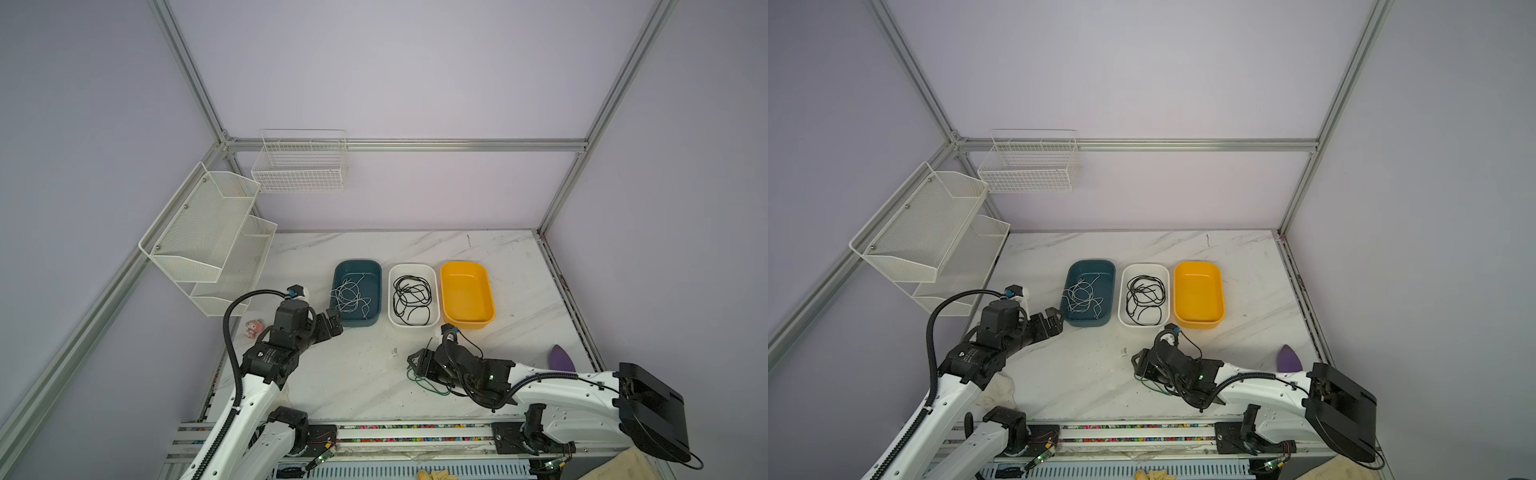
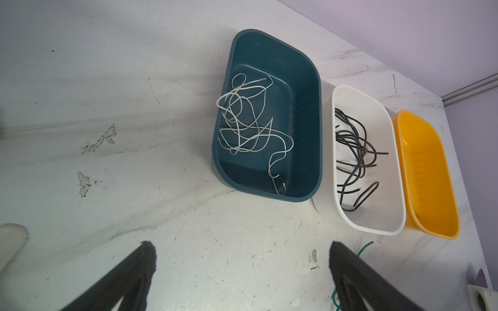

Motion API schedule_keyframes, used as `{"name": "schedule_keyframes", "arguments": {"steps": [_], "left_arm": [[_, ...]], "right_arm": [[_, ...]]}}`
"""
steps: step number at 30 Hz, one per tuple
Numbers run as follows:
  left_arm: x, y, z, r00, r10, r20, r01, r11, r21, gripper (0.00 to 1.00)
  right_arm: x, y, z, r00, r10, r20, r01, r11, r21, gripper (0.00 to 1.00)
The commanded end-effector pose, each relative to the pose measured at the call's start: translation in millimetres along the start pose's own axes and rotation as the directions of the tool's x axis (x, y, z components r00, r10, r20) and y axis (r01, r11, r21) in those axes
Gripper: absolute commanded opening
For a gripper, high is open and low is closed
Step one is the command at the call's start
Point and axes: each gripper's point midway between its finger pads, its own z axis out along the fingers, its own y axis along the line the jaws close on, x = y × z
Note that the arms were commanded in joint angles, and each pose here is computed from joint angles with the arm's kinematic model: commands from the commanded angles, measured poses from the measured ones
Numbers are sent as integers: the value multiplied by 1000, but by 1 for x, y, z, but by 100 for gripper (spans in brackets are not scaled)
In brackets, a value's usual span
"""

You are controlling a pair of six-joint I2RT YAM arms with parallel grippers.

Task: Untangle the cables

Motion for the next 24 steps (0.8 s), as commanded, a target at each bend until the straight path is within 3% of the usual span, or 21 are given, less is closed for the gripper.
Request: {"name": "schedule_keyframes", "arguments": {"steps": [1, 16, 20, 24], "left_arm": [[-25, -12, -13, 997, 23, 75, -25, 999, 30, 100], [-25, -11, -14, 997, 17, 79, -19, 999, 32, 100], [-25, -11, -14, 997, 14, 78, -17, 999, 32, 100], [-25, -12, -14, 997, 13, 78, -16, 999, 37, 100]], "right_arm": [[-6, 7, 1, 992, 124, 30, -125, 992, 13, 65], [-8, -3, 5, 950, 304, 68, -306, 952, 24, 60], [-19, 11, -12, 953, 286, 102, -286, 958, -17, 60], [-21, 3, -20, 960, 254, 117, -260, 965, 40, 60]]}}
